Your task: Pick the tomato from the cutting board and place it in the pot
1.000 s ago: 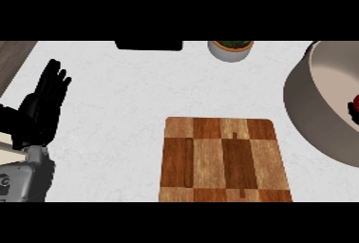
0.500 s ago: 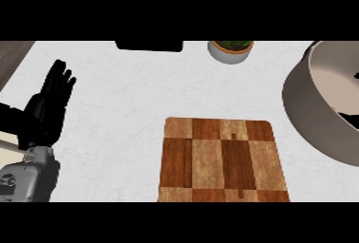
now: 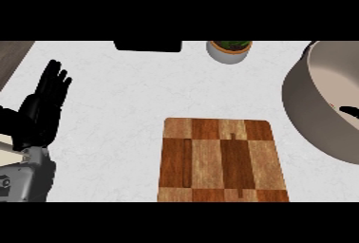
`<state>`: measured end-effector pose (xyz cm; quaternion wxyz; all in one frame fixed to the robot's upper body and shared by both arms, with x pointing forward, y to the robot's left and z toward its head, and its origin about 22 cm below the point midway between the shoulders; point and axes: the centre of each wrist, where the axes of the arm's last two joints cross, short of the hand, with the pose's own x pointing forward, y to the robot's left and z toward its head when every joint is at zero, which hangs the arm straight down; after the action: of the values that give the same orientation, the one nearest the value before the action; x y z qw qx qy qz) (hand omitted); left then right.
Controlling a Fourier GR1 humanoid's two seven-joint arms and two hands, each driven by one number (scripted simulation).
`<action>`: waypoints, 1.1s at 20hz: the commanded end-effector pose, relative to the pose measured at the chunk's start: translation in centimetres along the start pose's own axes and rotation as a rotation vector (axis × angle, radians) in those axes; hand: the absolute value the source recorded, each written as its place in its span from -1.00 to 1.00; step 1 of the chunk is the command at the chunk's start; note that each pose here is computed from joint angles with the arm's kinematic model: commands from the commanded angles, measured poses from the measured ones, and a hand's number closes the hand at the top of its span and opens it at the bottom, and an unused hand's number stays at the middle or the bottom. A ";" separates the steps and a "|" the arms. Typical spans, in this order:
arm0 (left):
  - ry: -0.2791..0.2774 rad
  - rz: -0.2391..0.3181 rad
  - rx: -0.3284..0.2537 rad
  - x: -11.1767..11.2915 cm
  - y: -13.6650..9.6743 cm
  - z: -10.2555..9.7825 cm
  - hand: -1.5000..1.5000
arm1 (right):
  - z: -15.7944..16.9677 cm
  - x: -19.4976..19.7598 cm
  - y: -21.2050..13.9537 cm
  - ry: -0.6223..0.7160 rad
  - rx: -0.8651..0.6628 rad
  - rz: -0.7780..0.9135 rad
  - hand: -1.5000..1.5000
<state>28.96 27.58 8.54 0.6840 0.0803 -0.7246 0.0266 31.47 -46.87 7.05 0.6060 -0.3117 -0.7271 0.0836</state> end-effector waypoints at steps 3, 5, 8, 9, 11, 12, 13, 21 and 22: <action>-0.010 -0.002 -0.023 0.1 0.2 0.2 0.00 | 0.4 -2.0 -3.4 0.028 -0.087 -0.248 -1.00; -0.006 -0.005 0.005 0.3 0.0 0.2 0.00 | 2.5 -3.5 -6.4 0.027 -0.078 -0.253 -1.00; 0.000 -0.003 0.003 -0.3 0.6 0.3 0.00 | 3.9 -4.7 -8.1 0.032 -0.062 -0.291 -1.00; -0.005 -0.008 -0.012 -0.2 -0.7 0.9 0.00 | 3.4 -4.0 -9.8 0.039 -0.067 -0.280 -1.00; -0.008 0.004 0.000 -0.4 0.3 0.5 0.00 | 4.7 -5.1 -10.7 0.034 -0.057 -0.273 -1.00; 0.001 -0.009 0.015 0.6 -0.5 0.3 0.00 | 4.7 -4.1 -13.4 0.020 -0.057 -0.306 -1.00; 0.001 -0.007 0.009 0.3 -0.6 0.7 0.00 | 6.0 -5.0 -14.1 0.033 -0.052 -0.301 -1.00; 0.000 0.001 -0.006 0.4 0.3 0.0 0.00 | 7.1 -5.2 -16.2 0.022 -0.030 -0.247 -1.00; -0.007 0.002 -0.008 1.3 0.8 -0.5 0.00 | 7.1 -5.4 -15.8 0.042 -0.016 -0.251 -1.00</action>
<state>28.70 27.67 8.96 0.6834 0.0784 -0.7254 0.0250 20.69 -59.96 8.72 0.6312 -0.2489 -0.7344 -0.0162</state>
